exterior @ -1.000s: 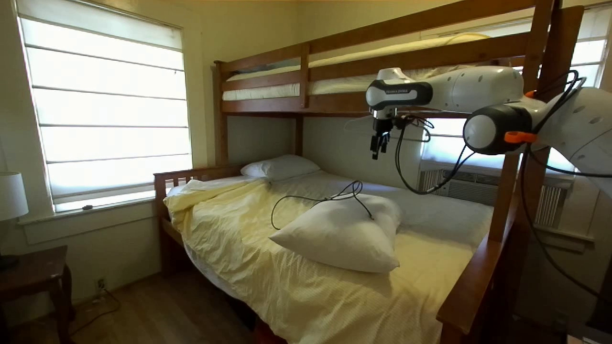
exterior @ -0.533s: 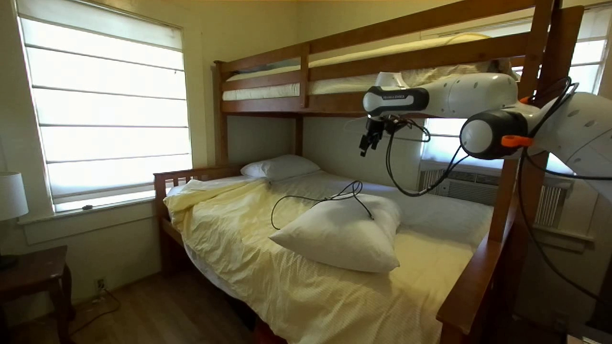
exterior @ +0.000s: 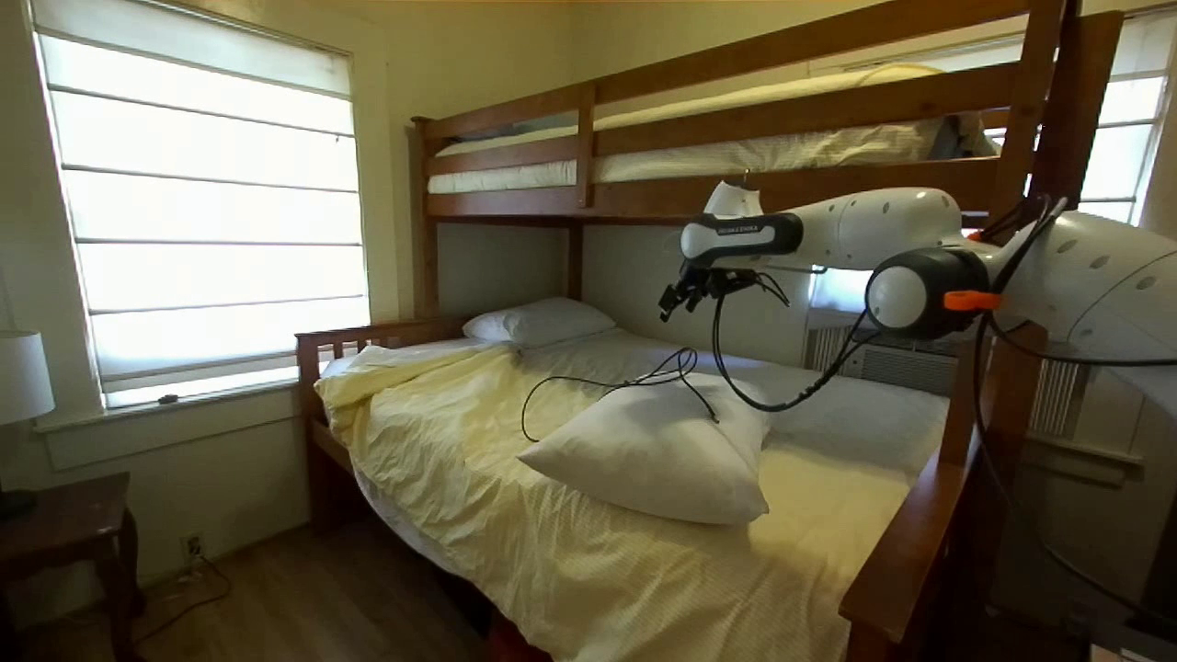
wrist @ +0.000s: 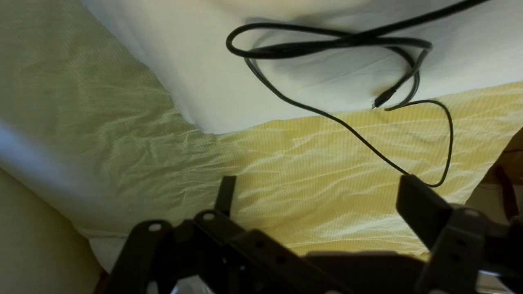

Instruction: Move the black cable to the left.

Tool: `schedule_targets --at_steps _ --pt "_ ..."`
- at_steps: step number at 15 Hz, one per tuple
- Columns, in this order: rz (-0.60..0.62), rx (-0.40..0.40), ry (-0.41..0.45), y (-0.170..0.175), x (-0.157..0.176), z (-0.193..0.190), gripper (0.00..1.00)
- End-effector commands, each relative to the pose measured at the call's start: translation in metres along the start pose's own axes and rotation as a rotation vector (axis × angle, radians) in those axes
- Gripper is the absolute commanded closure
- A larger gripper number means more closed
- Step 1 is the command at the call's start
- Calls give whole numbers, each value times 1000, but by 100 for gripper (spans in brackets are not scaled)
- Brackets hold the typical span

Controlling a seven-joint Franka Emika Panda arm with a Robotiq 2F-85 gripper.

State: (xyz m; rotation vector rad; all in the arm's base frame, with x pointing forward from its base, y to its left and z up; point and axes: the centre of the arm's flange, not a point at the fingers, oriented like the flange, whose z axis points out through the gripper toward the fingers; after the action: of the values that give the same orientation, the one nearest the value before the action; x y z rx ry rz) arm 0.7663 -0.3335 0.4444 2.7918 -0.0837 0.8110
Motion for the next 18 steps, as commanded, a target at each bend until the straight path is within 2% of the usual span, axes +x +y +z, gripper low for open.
schedule_targets --at_steps 1,5,7,12,18 --pt "86 9 -20 11 36 40 0" --pt "174 11 -109 11 19 65 0" --pt "215 14 -180 11 11 75 0" --pt "274 9 -281 13 -5 84 0" --pt "202 58 -490 15 -36 60 0"
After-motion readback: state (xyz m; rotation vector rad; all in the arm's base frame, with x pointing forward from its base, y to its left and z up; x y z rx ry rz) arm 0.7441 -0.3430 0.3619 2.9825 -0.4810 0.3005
